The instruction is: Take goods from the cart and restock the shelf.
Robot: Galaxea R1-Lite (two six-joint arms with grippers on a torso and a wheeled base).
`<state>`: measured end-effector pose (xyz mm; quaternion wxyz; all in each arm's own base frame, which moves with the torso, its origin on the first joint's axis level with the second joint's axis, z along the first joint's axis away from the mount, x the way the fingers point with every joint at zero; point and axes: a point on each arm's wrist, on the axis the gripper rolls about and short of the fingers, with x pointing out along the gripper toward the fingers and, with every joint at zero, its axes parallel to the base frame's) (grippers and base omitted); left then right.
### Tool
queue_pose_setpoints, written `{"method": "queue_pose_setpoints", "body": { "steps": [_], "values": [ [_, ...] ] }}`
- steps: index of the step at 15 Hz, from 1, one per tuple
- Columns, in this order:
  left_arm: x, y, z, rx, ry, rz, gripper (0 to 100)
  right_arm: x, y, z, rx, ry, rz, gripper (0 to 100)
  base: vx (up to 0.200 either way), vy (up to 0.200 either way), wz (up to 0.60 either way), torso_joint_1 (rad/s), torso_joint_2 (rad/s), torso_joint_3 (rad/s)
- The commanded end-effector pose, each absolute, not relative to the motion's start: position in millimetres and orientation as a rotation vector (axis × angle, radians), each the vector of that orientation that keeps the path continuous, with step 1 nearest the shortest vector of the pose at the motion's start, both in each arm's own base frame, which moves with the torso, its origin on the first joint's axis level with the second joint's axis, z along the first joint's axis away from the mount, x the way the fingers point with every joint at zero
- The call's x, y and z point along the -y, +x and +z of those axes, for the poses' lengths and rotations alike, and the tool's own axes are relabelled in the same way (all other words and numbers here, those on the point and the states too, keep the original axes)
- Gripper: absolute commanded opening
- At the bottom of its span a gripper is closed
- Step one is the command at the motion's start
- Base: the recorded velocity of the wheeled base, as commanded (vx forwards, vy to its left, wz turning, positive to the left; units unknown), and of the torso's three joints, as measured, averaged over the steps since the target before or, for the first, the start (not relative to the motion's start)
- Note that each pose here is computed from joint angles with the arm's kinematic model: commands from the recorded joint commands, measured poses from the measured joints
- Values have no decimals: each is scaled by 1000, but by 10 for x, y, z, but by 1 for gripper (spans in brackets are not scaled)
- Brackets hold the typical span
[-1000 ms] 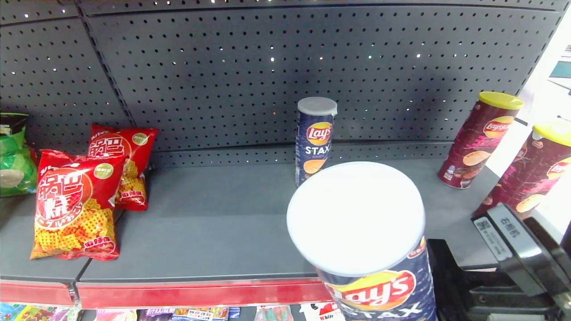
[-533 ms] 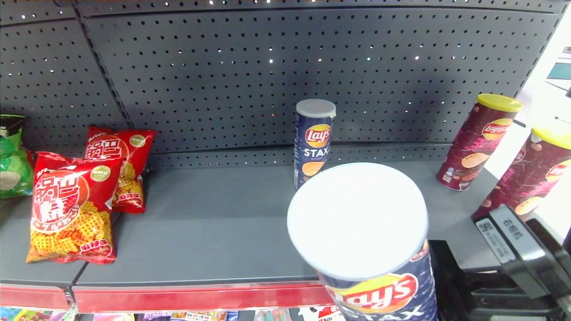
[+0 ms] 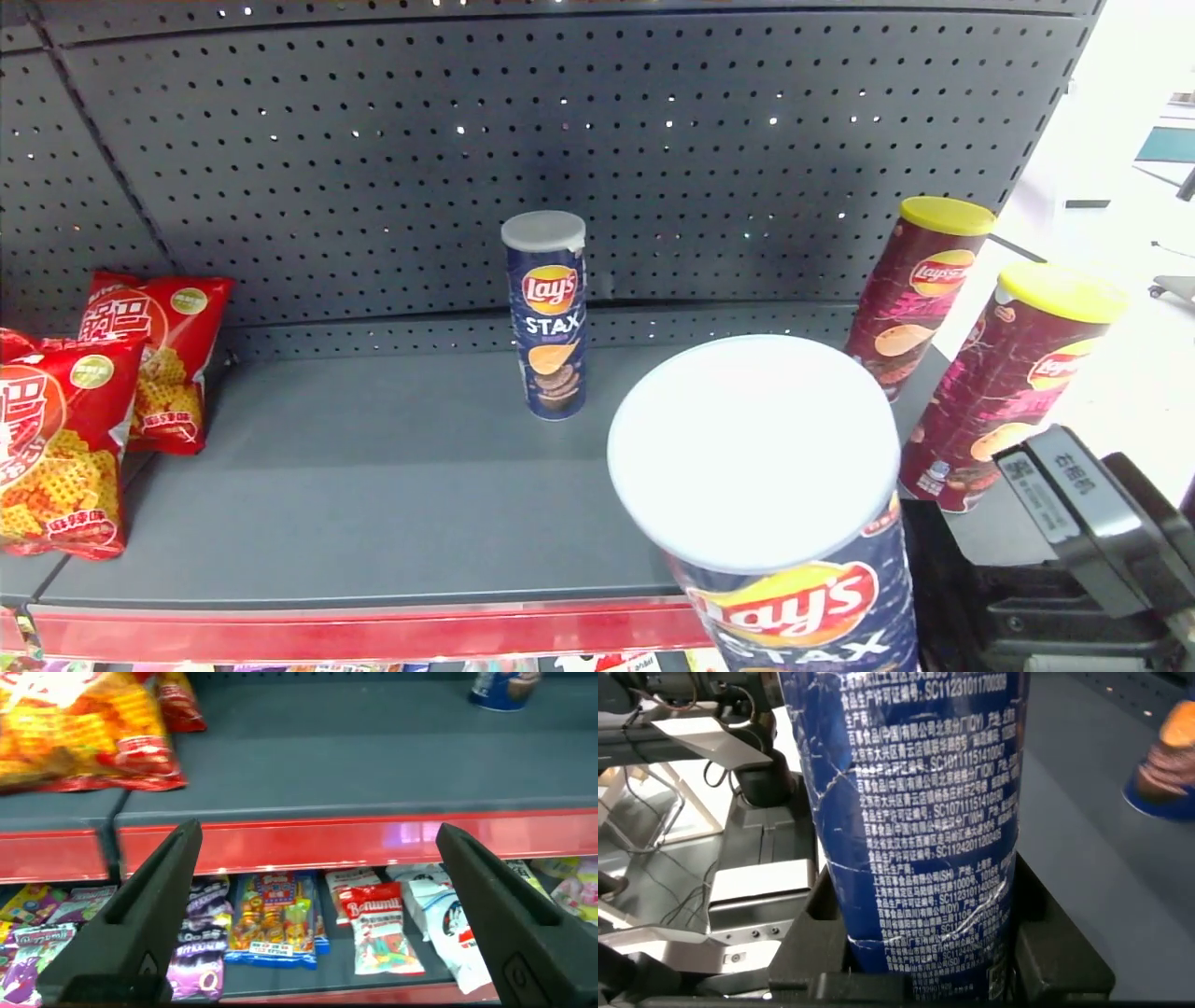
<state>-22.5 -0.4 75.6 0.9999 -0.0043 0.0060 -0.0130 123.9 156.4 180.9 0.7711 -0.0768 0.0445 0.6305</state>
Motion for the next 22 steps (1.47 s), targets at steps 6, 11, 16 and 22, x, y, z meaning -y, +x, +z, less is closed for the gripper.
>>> {"method": "queue_pose_setpoints", "body": {
  "steps": [6,11,16,22],
  "values": [
    [4,-225,757,-12,-9,-26,100,-1535,1210,1805,-94,-166,1368,0,0,0,0,0,0,0],
    [4,-225,757,-12,-9,-24,100,-1537,1212,1802,-95,-167,1368,0,0,0,0,0,0,0],
    [4,-225,757,-12,-9,-26,100,-1525,1205,1781,-104,-168,1367,0,0,0,0,0,0,0],
    [4,-225,757,-12,-8,-24,100,-1503,1186,1777,-102,-168,1366,0,100,0,0,-1,1,2]
  ]
}}
